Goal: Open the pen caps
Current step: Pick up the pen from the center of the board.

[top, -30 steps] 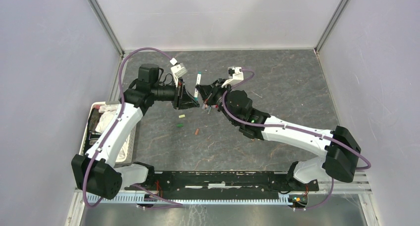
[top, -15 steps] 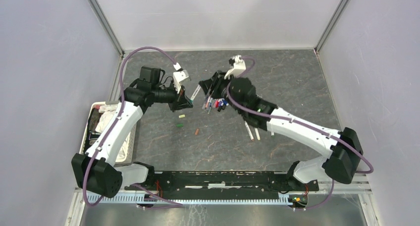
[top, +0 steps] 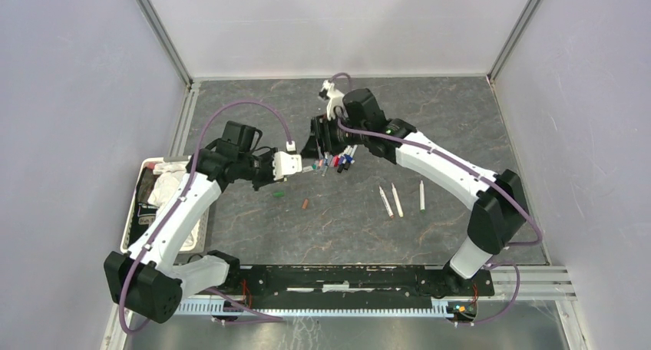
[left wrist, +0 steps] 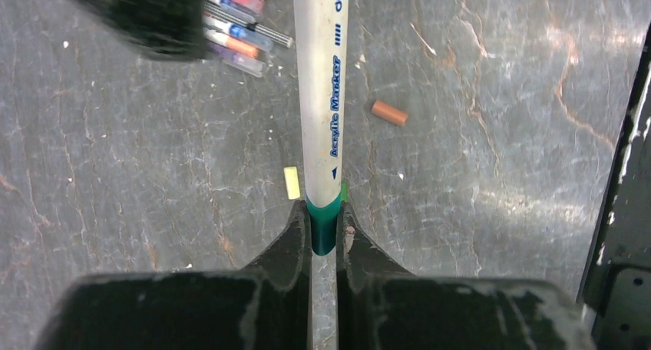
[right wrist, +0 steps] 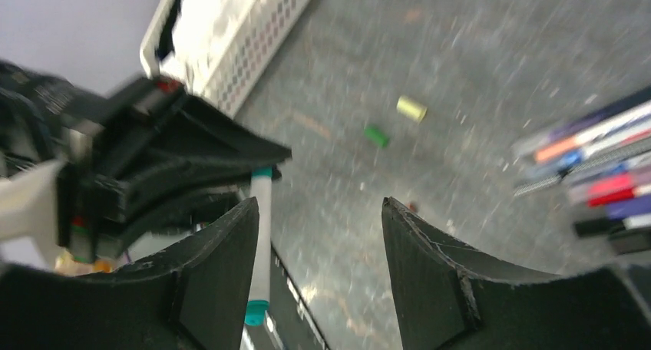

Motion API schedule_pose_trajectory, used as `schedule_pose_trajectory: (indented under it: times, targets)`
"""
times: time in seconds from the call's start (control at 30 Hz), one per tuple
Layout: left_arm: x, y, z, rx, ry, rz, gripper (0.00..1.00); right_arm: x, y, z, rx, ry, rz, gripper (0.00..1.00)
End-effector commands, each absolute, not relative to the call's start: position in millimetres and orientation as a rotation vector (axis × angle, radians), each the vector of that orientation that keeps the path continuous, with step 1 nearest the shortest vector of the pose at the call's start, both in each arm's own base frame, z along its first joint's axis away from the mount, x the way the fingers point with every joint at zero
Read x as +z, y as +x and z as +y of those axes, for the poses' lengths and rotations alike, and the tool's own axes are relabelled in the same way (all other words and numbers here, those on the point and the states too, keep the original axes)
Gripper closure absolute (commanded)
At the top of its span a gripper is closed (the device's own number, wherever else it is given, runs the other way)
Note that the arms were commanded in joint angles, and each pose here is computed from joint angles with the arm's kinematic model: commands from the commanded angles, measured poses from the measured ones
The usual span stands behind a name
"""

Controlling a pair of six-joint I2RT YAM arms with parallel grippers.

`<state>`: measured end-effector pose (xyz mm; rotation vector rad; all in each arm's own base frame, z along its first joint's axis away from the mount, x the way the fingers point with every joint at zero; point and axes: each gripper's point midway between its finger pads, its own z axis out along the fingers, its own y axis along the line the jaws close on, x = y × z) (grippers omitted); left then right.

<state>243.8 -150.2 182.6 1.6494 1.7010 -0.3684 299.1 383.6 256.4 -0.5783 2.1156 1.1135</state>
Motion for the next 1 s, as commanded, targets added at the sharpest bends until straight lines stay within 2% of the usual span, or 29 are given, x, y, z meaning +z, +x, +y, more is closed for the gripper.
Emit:
schedule_pose_trajectory:
  times: [0.0, 0.27, 0.6, 0.97]
  targets:
    - [175, 238, -143, -0.262, 1.819, 1.607, 0.98, 239, 258, 391, 1.311, -0.749, 2.158, 0.35]
    - [168, 235, -145, -0.254, 1.875, 1.596, 0.98, 215, 233, 413, 1.458, -0.829, 2.198, 0.35]
    - [158, 232, -143, -0.231, 1.946, 1.59, 0.98, 198, 221, 426, 1.494, -0.87, 2.236, 0.37]
    - [163, 227, -151, -0.295, 1.942, 1.563, 0.97, 187, 221, 436, 1.552, -0.869, 2.257, 0.58]
